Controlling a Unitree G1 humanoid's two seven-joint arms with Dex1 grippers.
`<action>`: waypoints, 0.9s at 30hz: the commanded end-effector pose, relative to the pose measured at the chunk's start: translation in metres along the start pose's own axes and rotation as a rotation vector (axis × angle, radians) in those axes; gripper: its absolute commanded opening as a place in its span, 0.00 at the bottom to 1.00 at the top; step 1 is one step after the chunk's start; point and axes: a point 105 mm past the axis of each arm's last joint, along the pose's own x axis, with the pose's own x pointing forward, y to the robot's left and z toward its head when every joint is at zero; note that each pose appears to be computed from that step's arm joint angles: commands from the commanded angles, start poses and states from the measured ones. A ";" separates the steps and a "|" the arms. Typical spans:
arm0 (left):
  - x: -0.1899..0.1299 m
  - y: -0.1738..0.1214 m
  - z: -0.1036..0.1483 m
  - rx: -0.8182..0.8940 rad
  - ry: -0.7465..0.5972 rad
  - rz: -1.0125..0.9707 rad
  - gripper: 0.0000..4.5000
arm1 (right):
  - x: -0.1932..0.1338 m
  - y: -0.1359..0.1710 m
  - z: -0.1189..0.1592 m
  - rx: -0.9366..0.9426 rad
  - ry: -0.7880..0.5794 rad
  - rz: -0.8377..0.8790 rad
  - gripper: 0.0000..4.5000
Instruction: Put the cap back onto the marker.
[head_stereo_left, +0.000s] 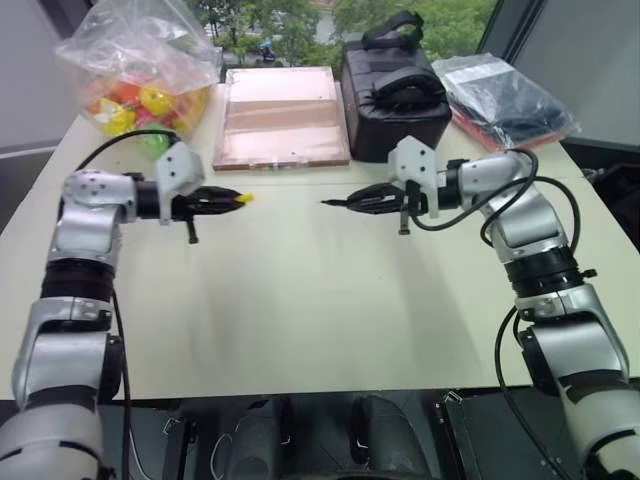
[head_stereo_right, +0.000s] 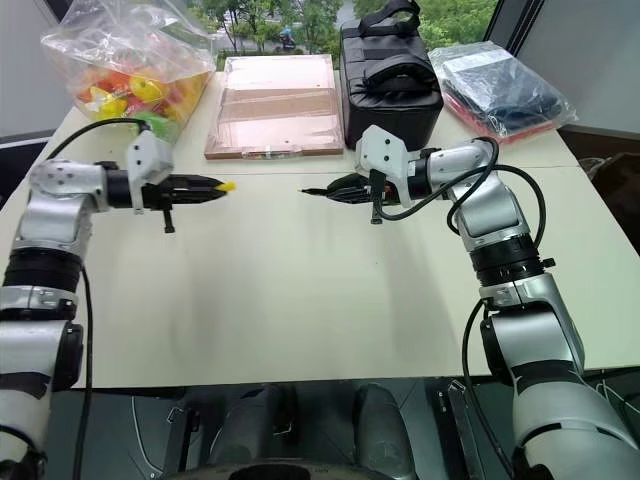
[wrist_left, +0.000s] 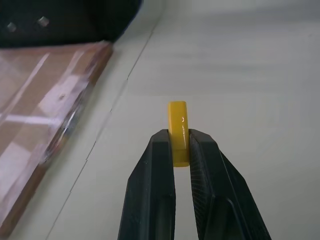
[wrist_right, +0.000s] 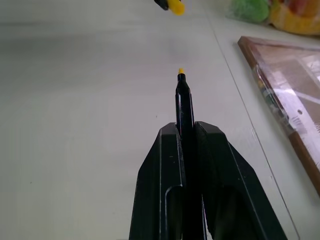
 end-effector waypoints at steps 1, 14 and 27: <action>0.007 -0.003 0.027 0.068 -0.039 -0.067 0.01 | -0.003 -0.007 0.018 -0.076 -0.026 -0.006 0.00; 0.027 0.002 0.027 0.097 -0.058 -0.079 0.01 | 0.001 -0.009 0.021 -0.080 -0.038 -0.028 0.00; 0.045 0.004 0.029 0.083 -0.099 -0.073 0.01 | 0.010 -0.003 0.025 -0.076 -0.060 -0.007 0.00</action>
